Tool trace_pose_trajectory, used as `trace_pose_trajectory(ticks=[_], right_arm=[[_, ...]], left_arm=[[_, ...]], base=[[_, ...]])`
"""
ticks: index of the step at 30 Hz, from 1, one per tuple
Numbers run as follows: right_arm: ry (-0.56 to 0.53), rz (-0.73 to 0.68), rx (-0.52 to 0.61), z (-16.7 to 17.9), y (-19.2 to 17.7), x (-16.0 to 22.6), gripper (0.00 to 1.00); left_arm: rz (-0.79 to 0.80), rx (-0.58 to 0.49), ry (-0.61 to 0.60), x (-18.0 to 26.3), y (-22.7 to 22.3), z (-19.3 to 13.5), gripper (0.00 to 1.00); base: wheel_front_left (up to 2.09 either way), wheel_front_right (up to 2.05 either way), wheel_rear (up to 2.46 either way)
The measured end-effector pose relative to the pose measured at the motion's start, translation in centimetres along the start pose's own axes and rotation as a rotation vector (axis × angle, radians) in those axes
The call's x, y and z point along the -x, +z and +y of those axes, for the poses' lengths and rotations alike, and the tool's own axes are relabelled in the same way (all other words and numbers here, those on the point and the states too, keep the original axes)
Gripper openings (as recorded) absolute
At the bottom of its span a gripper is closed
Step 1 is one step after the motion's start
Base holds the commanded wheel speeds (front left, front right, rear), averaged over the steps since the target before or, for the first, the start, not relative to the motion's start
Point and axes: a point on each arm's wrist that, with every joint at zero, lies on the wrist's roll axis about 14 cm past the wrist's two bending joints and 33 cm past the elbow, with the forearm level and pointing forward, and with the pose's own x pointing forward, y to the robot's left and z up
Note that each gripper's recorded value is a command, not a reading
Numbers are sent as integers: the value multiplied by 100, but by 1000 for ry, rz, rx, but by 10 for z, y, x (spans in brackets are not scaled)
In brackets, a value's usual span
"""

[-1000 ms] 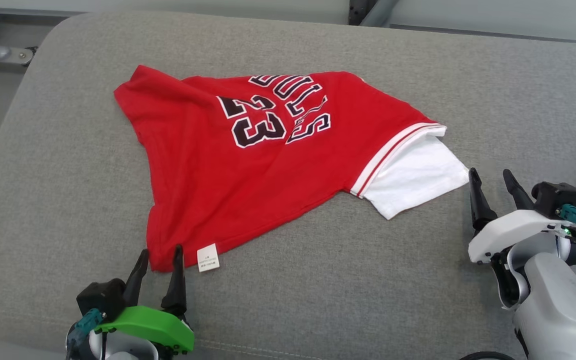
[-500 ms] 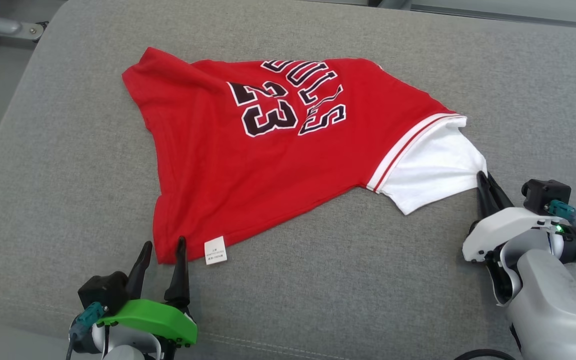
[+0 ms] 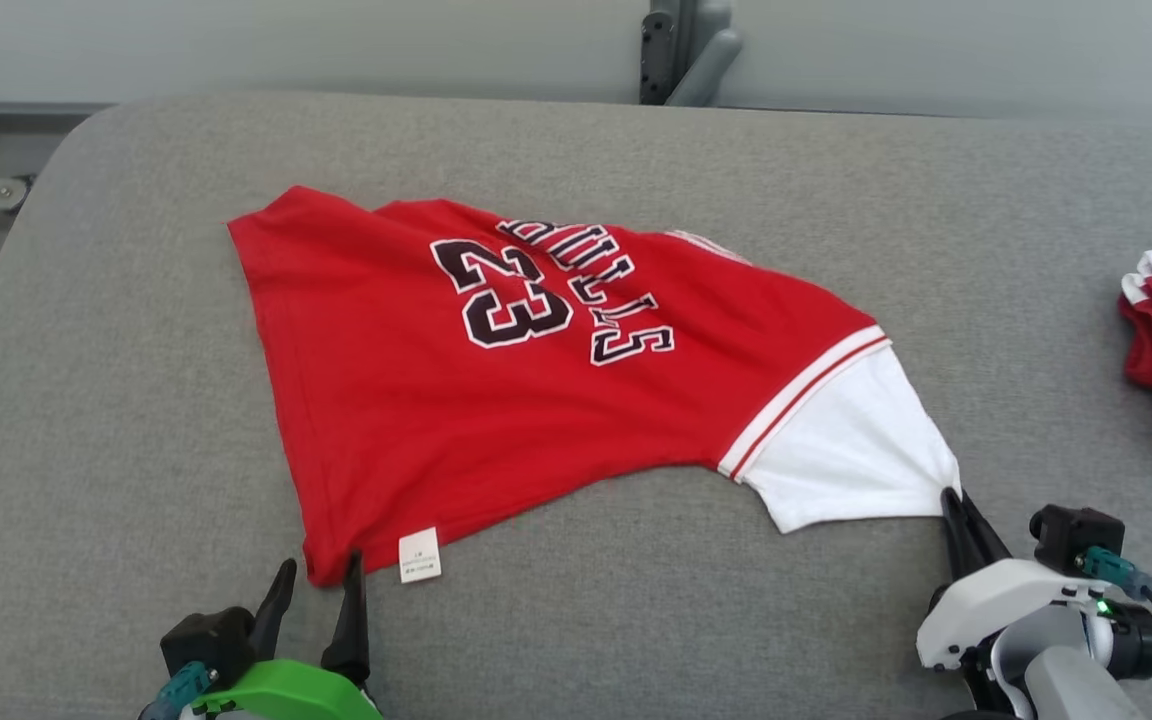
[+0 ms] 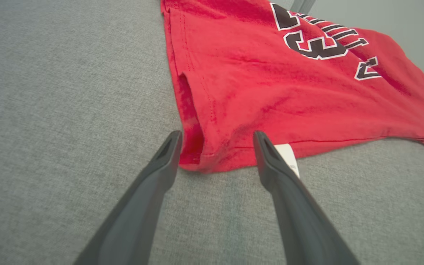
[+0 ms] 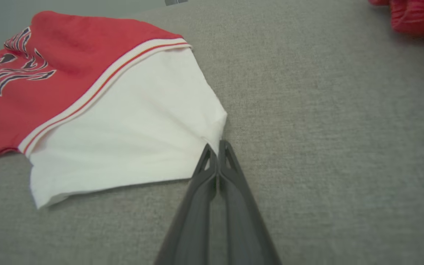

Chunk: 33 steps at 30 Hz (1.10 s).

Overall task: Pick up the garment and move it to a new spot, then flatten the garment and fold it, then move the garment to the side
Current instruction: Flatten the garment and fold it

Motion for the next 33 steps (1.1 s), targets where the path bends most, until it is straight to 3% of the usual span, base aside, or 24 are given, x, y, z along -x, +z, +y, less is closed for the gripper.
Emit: trace_pose_trajectory(ticks=[5, 6, 7, 20, 33], right_arm=[[-52, -26, -37, -15, -1, 31, 0], [-54, -30, -41, -15, -2, 36, 38], [-58, -41, -49, -15, 0, 41, 100], [-83, -280, 33, -23, 66, 79, 100], [-28, -369, 88, 0, 89, 92, 100]], left_arm=[[5, -18, -20, 1, -2, -5, 100], [7, -23, -22, 1, -2, -6, 100], [5, -28, -25, 1, -2, -6, 100], [-49, -110, -72, 6, 13, -17, 100], [-98, -161, -54, 19, 25, -8, 100]], base=[[0, 0, 0], [0, 0, 0], [0, 0, 0], [0, 0, 0], [0, 0, 0]])
